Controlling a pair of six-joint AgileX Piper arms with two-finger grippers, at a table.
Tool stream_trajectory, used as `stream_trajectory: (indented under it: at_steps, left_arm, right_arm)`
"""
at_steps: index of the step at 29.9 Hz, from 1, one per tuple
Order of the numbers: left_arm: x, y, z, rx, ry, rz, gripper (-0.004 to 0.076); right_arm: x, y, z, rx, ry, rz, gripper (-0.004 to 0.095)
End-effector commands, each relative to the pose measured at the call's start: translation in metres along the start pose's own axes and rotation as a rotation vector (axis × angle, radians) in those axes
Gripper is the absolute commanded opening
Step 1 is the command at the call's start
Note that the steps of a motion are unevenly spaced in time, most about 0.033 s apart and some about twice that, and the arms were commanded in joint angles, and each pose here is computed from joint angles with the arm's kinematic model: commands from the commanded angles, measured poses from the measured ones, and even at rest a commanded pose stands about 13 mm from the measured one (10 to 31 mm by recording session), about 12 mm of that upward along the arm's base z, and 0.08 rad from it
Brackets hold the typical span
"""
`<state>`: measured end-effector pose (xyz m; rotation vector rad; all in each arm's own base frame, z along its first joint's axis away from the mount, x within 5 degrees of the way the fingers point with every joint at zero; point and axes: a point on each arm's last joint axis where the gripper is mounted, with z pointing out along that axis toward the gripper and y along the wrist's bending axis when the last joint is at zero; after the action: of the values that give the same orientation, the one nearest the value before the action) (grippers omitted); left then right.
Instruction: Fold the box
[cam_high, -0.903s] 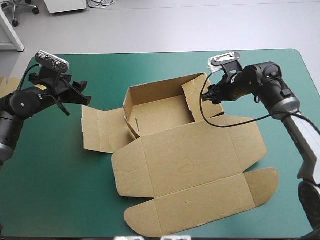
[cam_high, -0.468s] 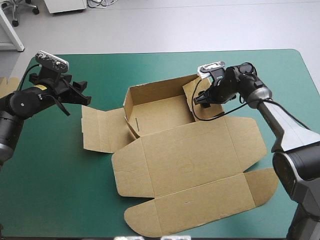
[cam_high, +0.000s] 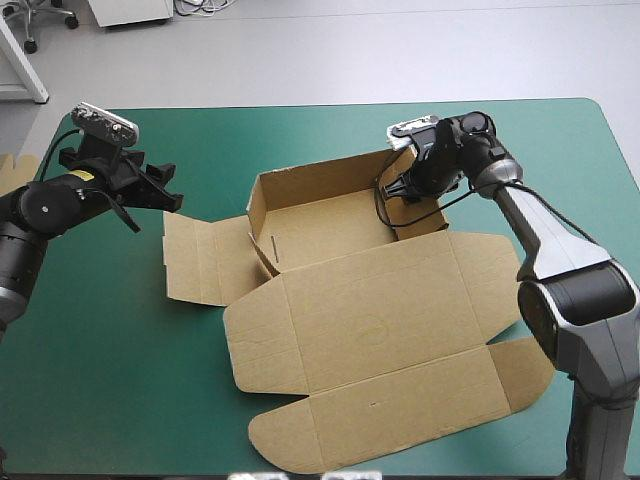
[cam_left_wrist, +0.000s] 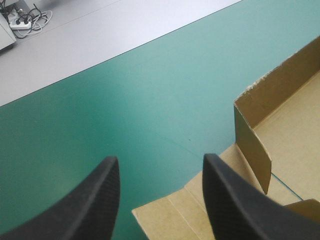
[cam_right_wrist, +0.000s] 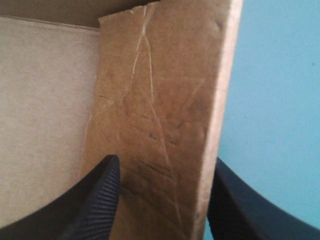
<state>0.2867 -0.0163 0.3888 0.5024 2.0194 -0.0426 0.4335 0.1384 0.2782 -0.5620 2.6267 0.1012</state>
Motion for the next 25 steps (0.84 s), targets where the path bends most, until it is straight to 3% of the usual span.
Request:
stream_trajectory:
  at_steps: [1,4,8,15,25]
  left_arm:
    - [-0.017,0.003,-0.016,-0.046,-0.103,-0.020,0.0366]
    - [-0.017,0.003,-0.016,-0.046,-0.103,-0.020,0.0366]
    - [-0.017,0.003,-0.016,-0.046,-0.103,-0.020,0.0366]
    - [-0.015,0.003,-0.015,-0.039,-0.093,-0.019,0.0366]
    - [-0.011,0.001,-0.014,-0.028,-0.060,-0.016,0.0366]
  right_arm:
    - [-0.013,-0.004,-0.031,0.034,-0.090,-0.011,0.0434]
    - [-0.013,-0.005,-0.029,0.036,-0.088,-0.012,0.0413]
    - [-0.012,-0.004,-0.024,0.032,-0.068,-0.011,0.0308]
    - [-0.011,-0.004,-0.019,0.030,-0.053,-0.011,-0.0021]
    - [-0.005,-0.029,-0.037,0.009,-0.052,0.088,-0.0017]
